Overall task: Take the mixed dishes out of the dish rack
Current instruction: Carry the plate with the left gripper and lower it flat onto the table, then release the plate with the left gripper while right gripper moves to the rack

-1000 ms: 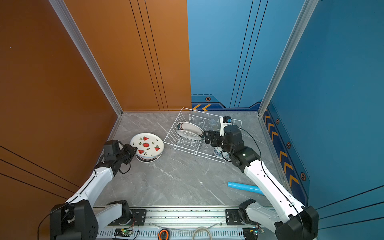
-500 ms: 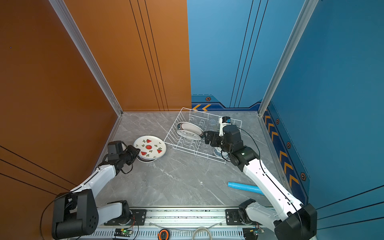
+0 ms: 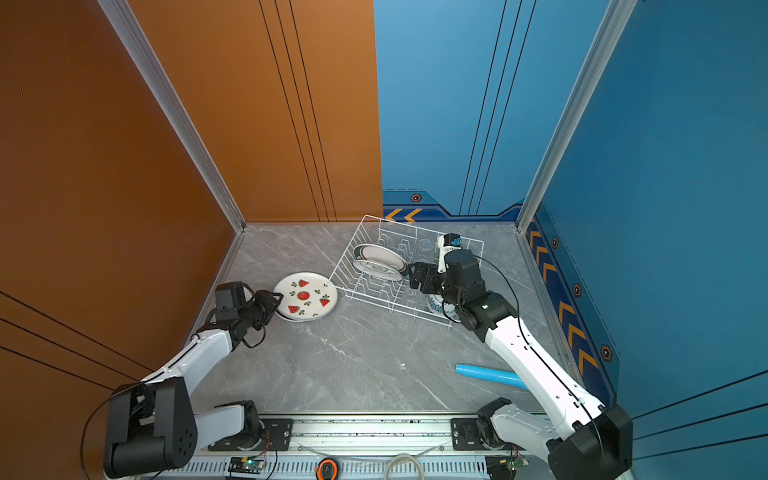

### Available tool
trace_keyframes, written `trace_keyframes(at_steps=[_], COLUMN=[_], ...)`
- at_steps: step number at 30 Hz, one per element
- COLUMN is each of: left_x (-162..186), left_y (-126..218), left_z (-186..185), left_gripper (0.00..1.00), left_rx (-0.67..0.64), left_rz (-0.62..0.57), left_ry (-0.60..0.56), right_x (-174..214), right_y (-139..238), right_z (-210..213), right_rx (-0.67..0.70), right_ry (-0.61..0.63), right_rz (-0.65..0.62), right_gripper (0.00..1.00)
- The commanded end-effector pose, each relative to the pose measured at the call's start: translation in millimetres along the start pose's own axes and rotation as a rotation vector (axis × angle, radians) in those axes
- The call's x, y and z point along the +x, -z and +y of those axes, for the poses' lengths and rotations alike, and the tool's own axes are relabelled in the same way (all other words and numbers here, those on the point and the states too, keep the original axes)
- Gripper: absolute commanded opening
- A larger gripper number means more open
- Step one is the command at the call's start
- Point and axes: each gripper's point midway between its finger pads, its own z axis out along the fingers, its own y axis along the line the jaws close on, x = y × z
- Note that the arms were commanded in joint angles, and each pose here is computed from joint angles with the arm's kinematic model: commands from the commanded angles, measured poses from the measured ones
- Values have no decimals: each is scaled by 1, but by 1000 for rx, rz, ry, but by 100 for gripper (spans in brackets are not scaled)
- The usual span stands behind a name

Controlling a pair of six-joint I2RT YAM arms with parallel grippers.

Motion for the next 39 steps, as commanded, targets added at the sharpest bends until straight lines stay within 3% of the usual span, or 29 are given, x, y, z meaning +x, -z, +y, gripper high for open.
trace_keyframes(at_steps=[1, 5, 18, 25, 29, 32, 39], left_x=[2, 2, 4, 14, 25, 36, 71], left_y=[4, 9, 23, 35, 44, 51, 65], left_z=[-3, 7, 0, -25, -46, -60, -102], left_gripper=[66, 78, 89, 99, 98, 98, 98], left_rx=[28, -8, 34, 115, 161, 158, 235], left_rz=[11, 0, -24, -23, -10, -3, 31], left_ry=[-15, -24, -36, -89, -156, -252, -466], right_x=[-5, -6, 6, 25, 29, 27, 22], right_y=[0, -1, -11, -37, -51, -60, -87], right_z=[-1, -1, -1, 9, 19, 25, 32], right_rx=[23, 21, 27, 75, 102, 130, 166], right_ry=[21, 23, 41, 189, 315, 387, 478], right_rz=[-1, 2, 41, 137, 167, 182, 232], right_gripper=[93, 93, 93, 93, 91, 84, 54])
